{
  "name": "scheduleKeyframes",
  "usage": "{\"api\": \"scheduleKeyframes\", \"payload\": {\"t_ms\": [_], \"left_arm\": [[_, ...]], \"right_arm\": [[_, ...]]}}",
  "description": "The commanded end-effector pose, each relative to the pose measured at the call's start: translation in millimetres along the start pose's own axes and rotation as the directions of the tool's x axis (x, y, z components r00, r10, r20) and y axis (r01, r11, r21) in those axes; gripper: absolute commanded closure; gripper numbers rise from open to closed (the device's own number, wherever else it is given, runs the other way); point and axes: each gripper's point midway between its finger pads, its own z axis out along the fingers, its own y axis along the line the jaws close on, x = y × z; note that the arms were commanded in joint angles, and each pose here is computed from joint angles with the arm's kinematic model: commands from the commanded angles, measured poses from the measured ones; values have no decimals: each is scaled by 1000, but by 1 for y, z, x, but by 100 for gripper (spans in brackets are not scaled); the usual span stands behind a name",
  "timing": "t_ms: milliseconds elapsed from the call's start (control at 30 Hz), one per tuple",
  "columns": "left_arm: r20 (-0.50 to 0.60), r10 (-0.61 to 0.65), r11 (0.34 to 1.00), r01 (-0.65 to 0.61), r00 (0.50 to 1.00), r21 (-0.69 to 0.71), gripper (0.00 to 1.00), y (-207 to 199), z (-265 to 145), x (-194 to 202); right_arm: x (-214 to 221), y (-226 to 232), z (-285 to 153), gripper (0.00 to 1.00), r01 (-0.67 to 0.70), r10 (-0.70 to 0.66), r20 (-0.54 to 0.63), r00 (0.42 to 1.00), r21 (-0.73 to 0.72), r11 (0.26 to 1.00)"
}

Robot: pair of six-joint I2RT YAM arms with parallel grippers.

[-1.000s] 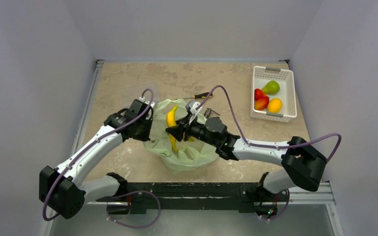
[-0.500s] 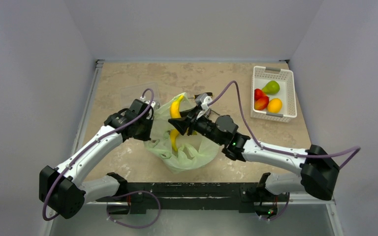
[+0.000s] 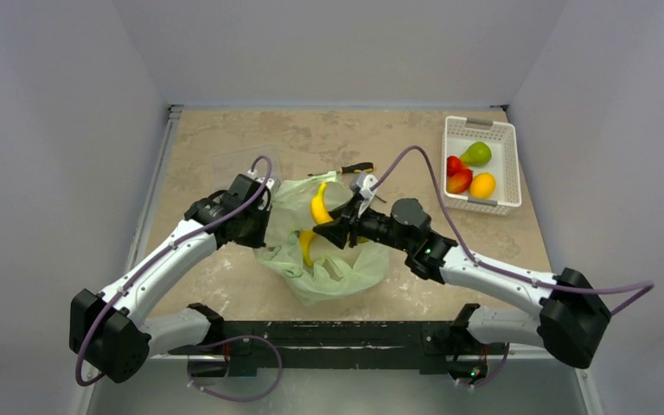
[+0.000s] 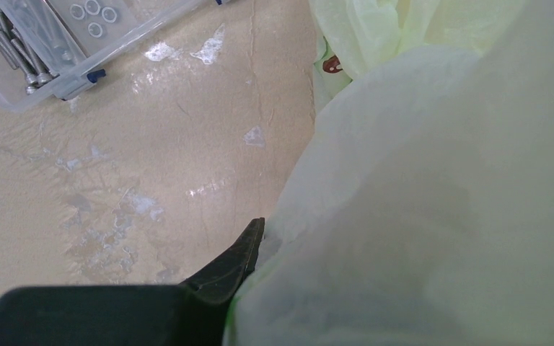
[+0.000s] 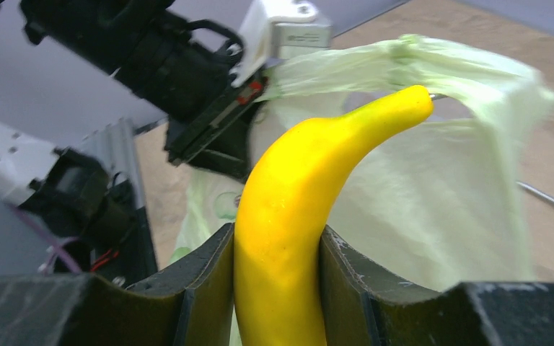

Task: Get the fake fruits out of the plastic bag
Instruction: Take out the fake fruit from the plastic bag, then place the fake fruit in the bin.

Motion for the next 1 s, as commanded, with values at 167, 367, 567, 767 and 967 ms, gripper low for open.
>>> {"api": "scheduleKeyframes", "payload": {"t_ms": [167,367,567,767,967], "left_arm": [[22,3,1000,-2,1000,-30,100,6,-6,-7],[16,4,1000,-4,1000,-22,100,4,-5,-7],[15,4,1000,-4,1000,-20,100,4,-5,-7],[20,2,1000,-1,1000,-27,100,5,-7,-6],[24,4,1000,-4,1000,-13,100,3,-7,-7]], "right_arm": [[-3,102,9,100,-157,46,-201,978,-578,801],[-62,106,-2,100,-14,-4,-32,999,-543,839],[-134,-24,-20,100,-108,14,337,941,263,959],[-136,-142,-106,100,-289,-91,408,909,771,567],[-96,-256,-164,100,-74,-46,83,996,984,163]]}}
